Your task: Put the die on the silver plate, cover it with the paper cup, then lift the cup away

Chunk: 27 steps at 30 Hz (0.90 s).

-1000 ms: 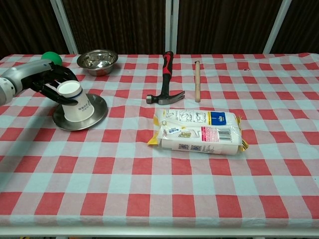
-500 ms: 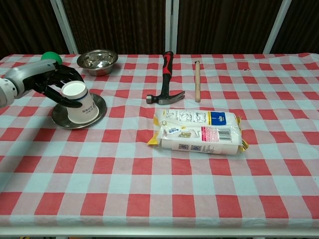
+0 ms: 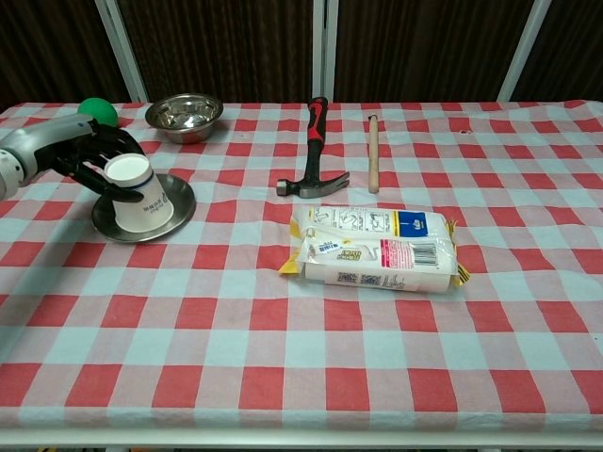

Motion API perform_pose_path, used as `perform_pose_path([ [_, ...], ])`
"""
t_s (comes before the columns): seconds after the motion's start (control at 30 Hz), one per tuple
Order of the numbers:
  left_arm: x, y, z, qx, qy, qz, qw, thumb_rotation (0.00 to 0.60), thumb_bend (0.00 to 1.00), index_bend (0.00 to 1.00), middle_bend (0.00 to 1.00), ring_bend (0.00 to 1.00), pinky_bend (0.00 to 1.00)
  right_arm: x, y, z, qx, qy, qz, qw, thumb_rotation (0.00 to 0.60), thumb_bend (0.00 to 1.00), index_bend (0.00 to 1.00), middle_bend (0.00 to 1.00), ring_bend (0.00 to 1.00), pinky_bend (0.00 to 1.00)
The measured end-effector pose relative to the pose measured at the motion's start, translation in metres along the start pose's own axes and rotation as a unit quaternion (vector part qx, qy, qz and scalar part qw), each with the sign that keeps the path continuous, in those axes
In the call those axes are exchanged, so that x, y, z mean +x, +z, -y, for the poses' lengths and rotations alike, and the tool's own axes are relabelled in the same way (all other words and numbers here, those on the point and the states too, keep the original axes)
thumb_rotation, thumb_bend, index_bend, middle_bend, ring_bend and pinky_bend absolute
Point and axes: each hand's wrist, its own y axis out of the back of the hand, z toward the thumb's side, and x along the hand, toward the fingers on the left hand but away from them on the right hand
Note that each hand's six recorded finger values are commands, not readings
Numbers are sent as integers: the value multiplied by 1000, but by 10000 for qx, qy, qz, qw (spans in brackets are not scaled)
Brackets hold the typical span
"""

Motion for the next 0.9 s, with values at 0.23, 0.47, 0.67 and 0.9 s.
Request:
perform_pose_path([
  [0.23, 4, -4, -11, 212, 181, -48, 9996, 600, 225, 491, 409, 301, 273, -2, 10, 11, 23, 270, -296, 9992, 600, 222, 76, 67, 0, 16],
  [0.47, 11, -17, -22, 149, 506, -293, 9982, 600, 229, 491, 408, 301, 273, -3, 9, 13, 23, 311, -286, 9991, 600, 223, 75, 68, 0, 15],
  [0.67, -1, 0, 0, 219, 74, 38, 9997, 600, 228, 491, 409, 301, 273, -3, 10, 12, 18, 314, -283, 9991, 600, 223, 76, 68, 0, 15],
  [0.9, 6, -8, -13, 289, 245, -115, 9992, 600, 230, 492, 409, 301, 273, -3, 9, 11, 46, 292, -259, 9992, 600, 222, 75, 67, 0, 5],
])
